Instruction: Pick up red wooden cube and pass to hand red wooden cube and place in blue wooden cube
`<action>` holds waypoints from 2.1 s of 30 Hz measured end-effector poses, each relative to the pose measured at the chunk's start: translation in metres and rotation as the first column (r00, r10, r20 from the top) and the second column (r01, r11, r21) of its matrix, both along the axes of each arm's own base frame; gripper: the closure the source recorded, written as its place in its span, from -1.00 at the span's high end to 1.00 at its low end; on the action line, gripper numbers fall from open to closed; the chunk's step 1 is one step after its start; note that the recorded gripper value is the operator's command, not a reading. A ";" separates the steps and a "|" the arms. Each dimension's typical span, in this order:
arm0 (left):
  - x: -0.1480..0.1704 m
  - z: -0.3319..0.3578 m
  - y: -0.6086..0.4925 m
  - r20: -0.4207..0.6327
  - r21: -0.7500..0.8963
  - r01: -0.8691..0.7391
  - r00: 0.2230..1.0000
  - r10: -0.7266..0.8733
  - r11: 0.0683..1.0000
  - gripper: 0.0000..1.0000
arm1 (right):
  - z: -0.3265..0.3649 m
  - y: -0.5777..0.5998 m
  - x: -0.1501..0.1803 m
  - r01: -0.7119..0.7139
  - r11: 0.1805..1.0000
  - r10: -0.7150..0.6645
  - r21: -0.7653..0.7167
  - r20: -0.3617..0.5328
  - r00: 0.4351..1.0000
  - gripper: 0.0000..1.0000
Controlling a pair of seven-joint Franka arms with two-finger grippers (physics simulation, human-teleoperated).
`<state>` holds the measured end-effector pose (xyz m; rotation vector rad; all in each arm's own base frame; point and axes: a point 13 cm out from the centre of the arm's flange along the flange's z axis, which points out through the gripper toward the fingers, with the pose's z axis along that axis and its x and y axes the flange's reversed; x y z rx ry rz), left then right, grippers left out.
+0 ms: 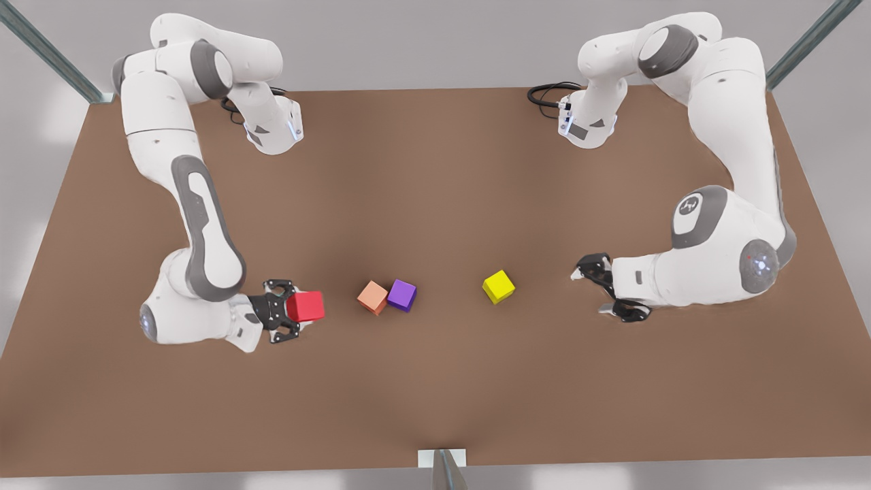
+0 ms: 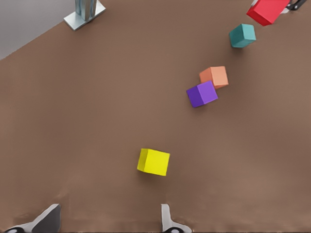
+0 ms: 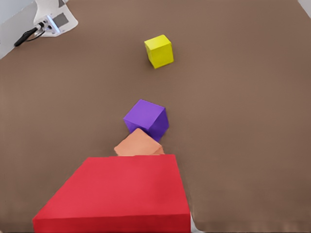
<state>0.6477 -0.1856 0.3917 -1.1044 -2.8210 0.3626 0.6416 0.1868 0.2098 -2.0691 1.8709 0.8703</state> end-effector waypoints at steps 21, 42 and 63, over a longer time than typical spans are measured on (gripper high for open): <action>-0.095 -0.015 0.096 -0.014 0.337 -0.371 0.917 0.398 0.865 1.00 | -0.098 -0.093 -0.039 0.375 0.712 -0.398 -0.593 0.099 0.912 0.00; -0.095 -0.023 0.095 -0.010 0.361 -0.441 0.879 0.477 0.822 1.00 | -0.100 -0.078 -0.038 0.534 0.596 -0.588 -0.600 0.127 0.799 1.00; -0.092 -0.014 0.090 0.006 0.356 -0.465 0.869 0.495 0.811 1.00 | 0.213 -0.070 0.012 0.772 0.346 -0.753 -0.534 0.333 0.568 1.00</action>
